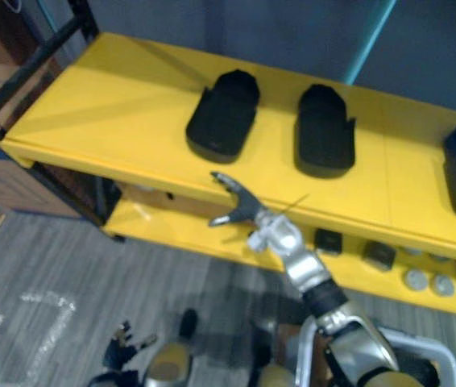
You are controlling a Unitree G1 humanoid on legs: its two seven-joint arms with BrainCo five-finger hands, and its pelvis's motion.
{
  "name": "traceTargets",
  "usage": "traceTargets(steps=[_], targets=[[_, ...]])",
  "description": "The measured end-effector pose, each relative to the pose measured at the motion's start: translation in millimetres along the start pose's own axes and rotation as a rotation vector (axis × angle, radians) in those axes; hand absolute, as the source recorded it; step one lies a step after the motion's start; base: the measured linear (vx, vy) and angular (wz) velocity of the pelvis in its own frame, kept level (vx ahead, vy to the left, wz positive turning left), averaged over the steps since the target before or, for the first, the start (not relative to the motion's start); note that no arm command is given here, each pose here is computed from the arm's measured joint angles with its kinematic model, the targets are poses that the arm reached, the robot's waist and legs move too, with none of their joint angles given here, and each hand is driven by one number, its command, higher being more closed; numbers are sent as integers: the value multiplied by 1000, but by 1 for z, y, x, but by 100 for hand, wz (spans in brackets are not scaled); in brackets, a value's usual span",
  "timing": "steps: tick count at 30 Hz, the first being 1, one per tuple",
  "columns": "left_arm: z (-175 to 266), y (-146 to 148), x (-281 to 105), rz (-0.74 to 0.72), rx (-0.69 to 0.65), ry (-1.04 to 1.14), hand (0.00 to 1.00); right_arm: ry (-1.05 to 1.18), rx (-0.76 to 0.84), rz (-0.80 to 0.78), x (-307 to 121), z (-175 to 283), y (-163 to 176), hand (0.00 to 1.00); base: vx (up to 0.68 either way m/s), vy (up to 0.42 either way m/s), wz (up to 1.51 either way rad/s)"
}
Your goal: Walk over and take plastic housings, then place them on the shelf
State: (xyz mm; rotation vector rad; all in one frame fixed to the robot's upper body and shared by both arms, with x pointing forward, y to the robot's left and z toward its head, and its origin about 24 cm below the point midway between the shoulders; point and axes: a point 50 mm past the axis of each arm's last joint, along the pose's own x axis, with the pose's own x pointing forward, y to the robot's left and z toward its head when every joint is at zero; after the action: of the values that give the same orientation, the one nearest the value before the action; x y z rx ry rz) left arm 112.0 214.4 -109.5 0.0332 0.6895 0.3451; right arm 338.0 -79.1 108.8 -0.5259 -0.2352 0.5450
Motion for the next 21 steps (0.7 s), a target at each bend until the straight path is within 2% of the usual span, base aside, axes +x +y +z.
traceTargets(steps=[10, 21], targets=[[-1, 1, 0, 4, -3, 15, 0, 49, -98, -154, 14, -5, -25, 0, -22, -15, 11], [7, -1, 0, -2, -20, -18, 0, -11, -136, -225, 20, 10, -38, 0, 8, -16, 7]])
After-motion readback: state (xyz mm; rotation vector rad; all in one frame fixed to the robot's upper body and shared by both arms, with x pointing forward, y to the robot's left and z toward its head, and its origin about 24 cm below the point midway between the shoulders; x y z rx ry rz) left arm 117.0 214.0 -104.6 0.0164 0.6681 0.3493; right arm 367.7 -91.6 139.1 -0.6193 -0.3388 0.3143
